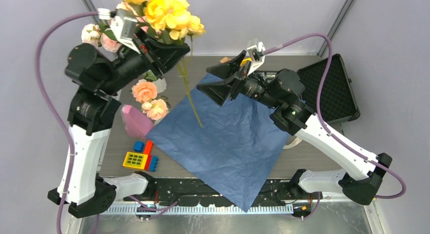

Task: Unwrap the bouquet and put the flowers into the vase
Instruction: Insert the fake flower into the vase.

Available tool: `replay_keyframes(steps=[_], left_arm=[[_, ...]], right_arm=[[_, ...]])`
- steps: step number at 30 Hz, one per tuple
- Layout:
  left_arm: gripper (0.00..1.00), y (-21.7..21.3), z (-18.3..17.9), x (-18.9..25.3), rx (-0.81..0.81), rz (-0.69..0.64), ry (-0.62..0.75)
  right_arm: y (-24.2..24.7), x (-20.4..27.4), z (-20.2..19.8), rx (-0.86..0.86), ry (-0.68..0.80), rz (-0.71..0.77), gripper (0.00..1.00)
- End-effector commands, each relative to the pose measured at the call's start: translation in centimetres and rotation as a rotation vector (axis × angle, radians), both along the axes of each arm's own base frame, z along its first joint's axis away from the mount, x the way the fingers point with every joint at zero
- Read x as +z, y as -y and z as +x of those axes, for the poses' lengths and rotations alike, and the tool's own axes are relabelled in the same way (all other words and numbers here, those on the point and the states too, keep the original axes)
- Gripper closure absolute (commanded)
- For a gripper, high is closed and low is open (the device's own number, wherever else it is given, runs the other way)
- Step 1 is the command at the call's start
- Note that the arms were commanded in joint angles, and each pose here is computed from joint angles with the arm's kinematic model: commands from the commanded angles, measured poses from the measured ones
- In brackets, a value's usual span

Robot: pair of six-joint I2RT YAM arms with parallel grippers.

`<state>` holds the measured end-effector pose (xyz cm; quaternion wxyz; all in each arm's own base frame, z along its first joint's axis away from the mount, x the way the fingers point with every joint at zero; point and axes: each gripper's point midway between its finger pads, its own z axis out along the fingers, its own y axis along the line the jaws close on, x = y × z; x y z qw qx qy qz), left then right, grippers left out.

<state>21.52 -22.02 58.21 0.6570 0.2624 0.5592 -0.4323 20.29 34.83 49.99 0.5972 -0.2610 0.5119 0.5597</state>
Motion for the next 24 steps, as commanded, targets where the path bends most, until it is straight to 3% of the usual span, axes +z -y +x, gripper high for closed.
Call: replay_keyframes(steps=[1, 9, 17, 24], left_arm=[[1.00, -3.3, 0.5, 3.2, 0.186, 0.065, 0.181], [1.00, -9.5, 2.4, 7.4, 0.574, 0.146, 0.400], [1.00, -15.3, -0.3, 11.0, 0.848, 0.146, 0.556], [1.00, -18.9, 0.5, 9.9, 1.064, 0.249, 0.566]], right_arm=[[2.1, -0.1, 1.3, -0.146, 0.034, -0.004, 0.10], [6.5, -4.0, 6.8, -0.462, -0.059, -0.027, 0.05], [8.8, -6.0, 8.5, -0.528, -0.099, -0.029, 0.05], [9.4, -6.6, 9.0, -0.546, -0.108, -0.030, 0.05]])
